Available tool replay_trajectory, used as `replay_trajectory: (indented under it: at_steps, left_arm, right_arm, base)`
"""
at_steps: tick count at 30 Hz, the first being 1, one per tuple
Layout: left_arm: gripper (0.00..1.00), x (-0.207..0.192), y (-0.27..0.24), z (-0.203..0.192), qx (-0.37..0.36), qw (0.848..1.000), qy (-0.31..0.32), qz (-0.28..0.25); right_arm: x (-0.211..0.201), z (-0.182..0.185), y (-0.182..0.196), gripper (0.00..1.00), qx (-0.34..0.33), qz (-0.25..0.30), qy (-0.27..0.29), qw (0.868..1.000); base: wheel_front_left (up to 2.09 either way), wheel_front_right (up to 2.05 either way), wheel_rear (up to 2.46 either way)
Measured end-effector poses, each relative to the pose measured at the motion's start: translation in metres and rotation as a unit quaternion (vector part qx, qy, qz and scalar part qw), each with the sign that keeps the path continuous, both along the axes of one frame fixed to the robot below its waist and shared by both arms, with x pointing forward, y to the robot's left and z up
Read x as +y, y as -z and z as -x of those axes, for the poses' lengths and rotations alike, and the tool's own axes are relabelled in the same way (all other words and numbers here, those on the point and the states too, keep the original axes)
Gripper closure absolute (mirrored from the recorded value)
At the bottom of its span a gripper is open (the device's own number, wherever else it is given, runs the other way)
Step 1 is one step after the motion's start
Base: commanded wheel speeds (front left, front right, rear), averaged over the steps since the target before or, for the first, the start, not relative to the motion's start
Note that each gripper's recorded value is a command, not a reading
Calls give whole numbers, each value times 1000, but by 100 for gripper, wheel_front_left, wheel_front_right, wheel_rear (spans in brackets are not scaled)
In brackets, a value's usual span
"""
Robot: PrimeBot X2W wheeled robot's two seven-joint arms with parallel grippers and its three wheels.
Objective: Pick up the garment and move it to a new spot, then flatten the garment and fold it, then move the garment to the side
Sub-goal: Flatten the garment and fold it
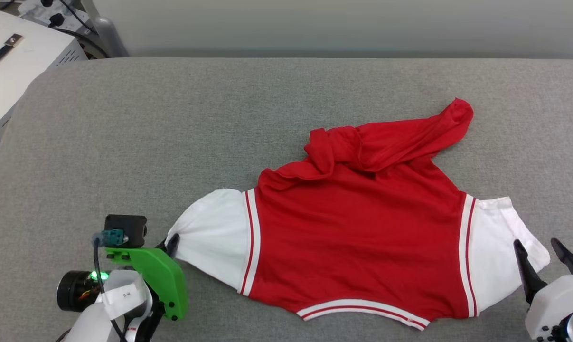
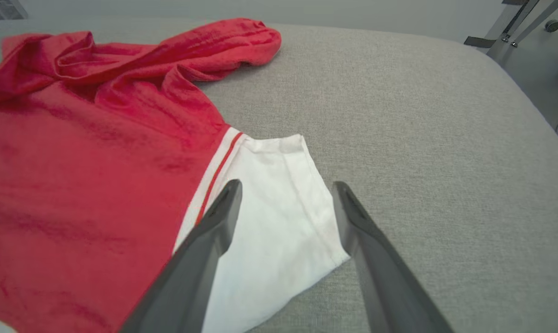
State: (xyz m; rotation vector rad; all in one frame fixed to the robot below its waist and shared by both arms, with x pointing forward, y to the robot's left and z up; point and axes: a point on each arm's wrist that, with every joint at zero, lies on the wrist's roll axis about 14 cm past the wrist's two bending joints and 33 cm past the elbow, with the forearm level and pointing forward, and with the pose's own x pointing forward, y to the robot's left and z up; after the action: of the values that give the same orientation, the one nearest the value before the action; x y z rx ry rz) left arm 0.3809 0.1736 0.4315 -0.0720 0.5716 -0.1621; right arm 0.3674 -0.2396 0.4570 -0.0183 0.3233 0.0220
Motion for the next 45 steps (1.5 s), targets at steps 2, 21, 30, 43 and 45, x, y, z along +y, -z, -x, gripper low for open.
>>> replay_trajectory:
  at_steps: [2, 21, 30, 43, 45]
  left_arm:
    - [100, 3, -10, 3, -12, 1000, -8, 12]
    - [100, -9, -36, 32, 18, 998, 7, 52]
    - [100, -6, -35, 31, 22, 998, 3, 50]
    - [100, 2, -62, 26, -34, 998, -3, 53]
    - [100, 5, -77, 23, -63, 996, -7, 57]
  right_arm:
    - [-5, 5, 10, 0, 45, 11, -2, 999]
    - [-21, 17, 69, 0, 294, 21, 18, 955]
    - [-16, 18, 84, 0, 308, 23, 9, 951]
    - [-16, -3, 47, 100, 210, 13, 1, 978]
    - [-17, -14, 21, 100, 169, 12, 0, 986]
  base:
    - [0, 0, 0]
    - [0, 0, 0]
    - [0, 0, 0]
    - [0, 0, 0]
    - [0, 0, 0]
